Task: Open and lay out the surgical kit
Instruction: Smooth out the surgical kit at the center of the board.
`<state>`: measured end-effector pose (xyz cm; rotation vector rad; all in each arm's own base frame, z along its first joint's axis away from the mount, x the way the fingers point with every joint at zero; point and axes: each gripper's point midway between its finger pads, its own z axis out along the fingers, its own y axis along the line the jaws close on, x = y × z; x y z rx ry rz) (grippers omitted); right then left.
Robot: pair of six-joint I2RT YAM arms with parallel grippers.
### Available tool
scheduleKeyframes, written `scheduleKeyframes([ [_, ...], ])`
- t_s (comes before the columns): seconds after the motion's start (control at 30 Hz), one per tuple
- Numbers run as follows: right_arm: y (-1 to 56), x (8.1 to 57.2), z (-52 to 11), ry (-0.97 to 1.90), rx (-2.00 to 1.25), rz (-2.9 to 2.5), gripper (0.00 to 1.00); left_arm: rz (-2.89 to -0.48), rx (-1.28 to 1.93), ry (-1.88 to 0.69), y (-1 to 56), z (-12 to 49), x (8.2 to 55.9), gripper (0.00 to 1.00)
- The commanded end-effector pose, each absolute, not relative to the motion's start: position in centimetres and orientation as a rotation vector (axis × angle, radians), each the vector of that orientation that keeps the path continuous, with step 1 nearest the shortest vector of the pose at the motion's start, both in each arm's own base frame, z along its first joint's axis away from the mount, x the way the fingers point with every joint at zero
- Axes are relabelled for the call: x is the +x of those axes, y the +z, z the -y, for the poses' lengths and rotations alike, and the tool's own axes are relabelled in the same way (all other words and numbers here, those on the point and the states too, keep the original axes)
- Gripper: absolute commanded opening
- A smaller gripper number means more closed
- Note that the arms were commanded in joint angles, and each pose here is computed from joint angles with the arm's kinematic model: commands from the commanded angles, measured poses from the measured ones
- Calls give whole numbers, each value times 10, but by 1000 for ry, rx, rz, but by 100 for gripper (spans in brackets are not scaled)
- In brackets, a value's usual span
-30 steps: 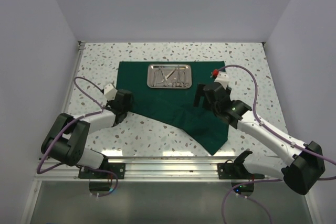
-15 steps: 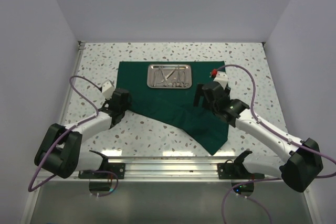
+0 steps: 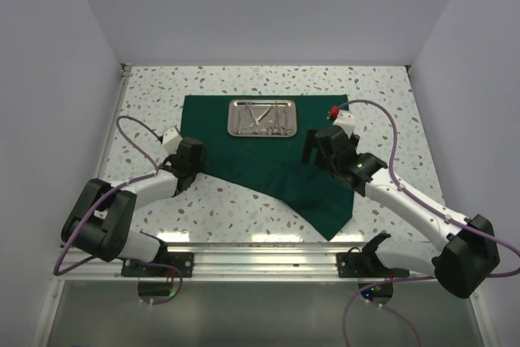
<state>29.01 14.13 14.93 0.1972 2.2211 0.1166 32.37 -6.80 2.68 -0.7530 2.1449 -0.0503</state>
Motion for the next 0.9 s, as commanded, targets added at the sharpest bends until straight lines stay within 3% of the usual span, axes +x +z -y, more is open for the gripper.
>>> scheduleKeyframes([
  [0.0,148,296,-141,120,200,-2206,97,-2097,-745,-70,34,70,337,17],
  [0.07,146,296,-141,119,199,-2209,97,-2093,-743,-83,36,72,339,9],
  [0.1,146,296,-140,117,202,-2207,97,-2097,-738,-87,36,73,339,0],
  [0.43,136,300,-137,103,208,-2230,96,-2081,-689,-141,48,76,329,0],
  [0.87,139,297,-129,102,235,-2229,97,-2302,-567,-260,27,95,232,0],
])
